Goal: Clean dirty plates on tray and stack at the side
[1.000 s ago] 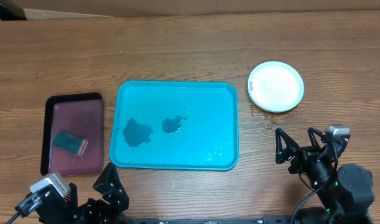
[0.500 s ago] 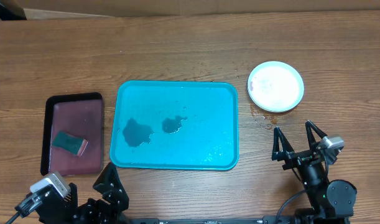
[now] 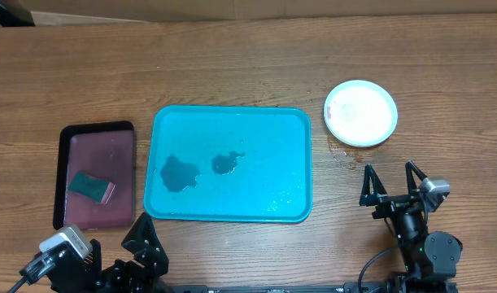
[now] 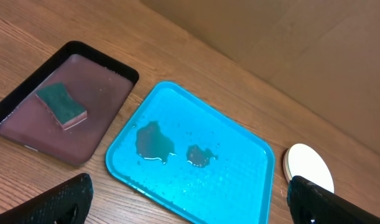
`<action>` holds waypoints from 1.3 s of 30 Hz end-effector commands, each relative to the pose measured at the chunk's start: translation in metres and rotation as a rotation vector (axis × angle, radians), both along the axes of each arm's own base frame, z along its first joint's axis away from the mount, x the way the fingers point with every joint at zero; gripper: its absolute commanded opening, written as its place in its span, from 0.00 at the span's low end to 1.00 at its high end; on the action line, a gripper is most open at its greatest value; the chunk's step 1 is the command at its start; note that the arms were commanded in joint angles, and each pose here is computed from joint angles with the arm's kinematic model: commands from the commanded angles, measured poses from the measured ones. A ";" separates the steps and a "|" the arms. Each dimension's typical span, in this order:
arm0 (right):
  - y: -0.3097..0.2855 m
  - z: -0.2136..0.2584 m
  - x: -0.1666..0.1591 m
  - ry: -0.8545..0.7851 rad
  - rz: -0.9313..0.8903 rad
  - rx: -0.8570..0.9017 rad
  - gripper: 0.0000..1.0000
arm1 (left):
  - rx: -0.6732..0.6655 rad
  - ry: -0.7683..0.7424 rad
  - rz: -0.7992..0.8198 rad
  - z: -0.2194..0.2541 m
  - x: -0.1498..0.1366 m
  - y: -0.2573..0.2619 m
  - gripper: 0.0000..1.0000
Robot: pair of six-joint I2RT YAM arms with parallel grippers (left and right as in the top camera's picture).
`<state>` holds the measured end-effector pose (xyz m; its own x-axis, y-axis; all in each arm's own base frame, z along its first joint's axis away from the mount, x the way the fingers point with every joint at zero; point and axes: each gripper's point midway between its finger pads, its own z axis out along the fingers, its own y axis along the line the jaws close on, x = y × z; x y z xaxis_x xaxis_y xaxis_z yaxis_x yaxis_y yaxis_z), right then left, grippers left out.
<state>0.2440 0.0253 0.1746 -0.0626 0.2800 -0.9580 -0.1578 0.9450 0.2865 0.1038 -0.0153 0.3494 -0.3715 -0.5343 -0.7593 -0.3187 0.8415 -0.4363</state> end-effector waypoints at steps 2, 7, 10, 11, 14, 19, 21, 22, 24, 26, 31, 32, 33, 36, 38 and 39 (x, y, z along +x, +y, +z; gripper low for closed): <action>-0.005 -0.002 0.001 -0.025 -0.026 -0.123 1.00 | 0.006 -0.012 -0.012 0.002 -0.001 -0.002 1.00; -0.010 -0.002 0.001 -0.026 -0.050 -0.165 1.00 | 0.006 -0.012 -0.011 0.001 -0.001 -0.002 1.00; -0.007 -0.002 0.001 -0.028 -0.035 -0.164 1.00 | 0.006 -0.012 -0.011 0.001 -0.001 -0.002 1.00; -0.007 -0.001 0.001 -0.031 -0.034 -0.164 1.00 | 0.006 -0.012 -0.011 0.001 -0.001 -0.002 1.00; -0.007 -0.001 0.001 -0.031 -0.035 -0.164 1.00 | 0.006 -0.012 -0.011 0.001 -0.001 -0.002 1.00; -0.007 -0.001 0.001 -0.031 -0.035 -0.164 1.00 | 0.006 -0.012 -0.011 0.001 -0.001 -0.002 1.00; -0.007 -0.001 0.001 -0.031 -0.035 -0.164 1.00 | 0.006 -0.011 -0.012 0.001 -0.001 -0.002 1.00; -0.007 -0.001 0.001 -0.031 -0.035 -0.164 1.00 | 0.006 -0.012 -0.016 0.001 -0.001 -0.003 1.00; -0.007 -0.001 0.001 -0.031 -0.035 -0.164 1.00 | 0.006 -0.011 -0.053 0.001 -0.002 -0.007 1.00; -0.007 -0.001 0.001 -0.031 -0.035 -0.164 1.00 | 0.006 -0.012 -0.091 0.001 -0.003 -0.010 1.00; -0.007 -0.001 0.001 -0.031 -0.035 -0.164 1.00 | 0.006 -0.012 -0.107 0.001 -0.003 -0.012 1.00; -0.007 -0.001 0.001 -0.031 -0.035 -0.164 1.00 | 0.006 -0.012 -0.107 0.001 -0.003 -0.012 1.00; -0.007 -0.001 0.001 -0.031 -0.035 -0.164 1.00 | 0.006 -0.012 -0.107 0.001 -0.003 -0.012 1.00; -0.007 -0.001 0.001 -0.031 -0.035 -0.164 1.00 | 0.006 -0.012 -0.107 0.001 -0.003 -0.012 1.00; -0.007 -0.001 0.001 -0.031 -0.035 -0.164 1.00 | 0.004 -0.010 -0.107 0.001 -0.003 -0.012 1.00; -0.007 -0.001 0.001 -0.031 -0.035 -0.164 1.00 | 0.002 -0.005 -0.107 0.000 -0.004 -0.012 1.00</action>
<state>0.2448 0.0195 0.1746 -0.0326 0.1252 -0.9916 -0.1355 0.9824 0.1285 0.1019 -0.0248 0.3493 -0.4190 -0.4983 -0.7590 -0.2406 0.8670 -0.4363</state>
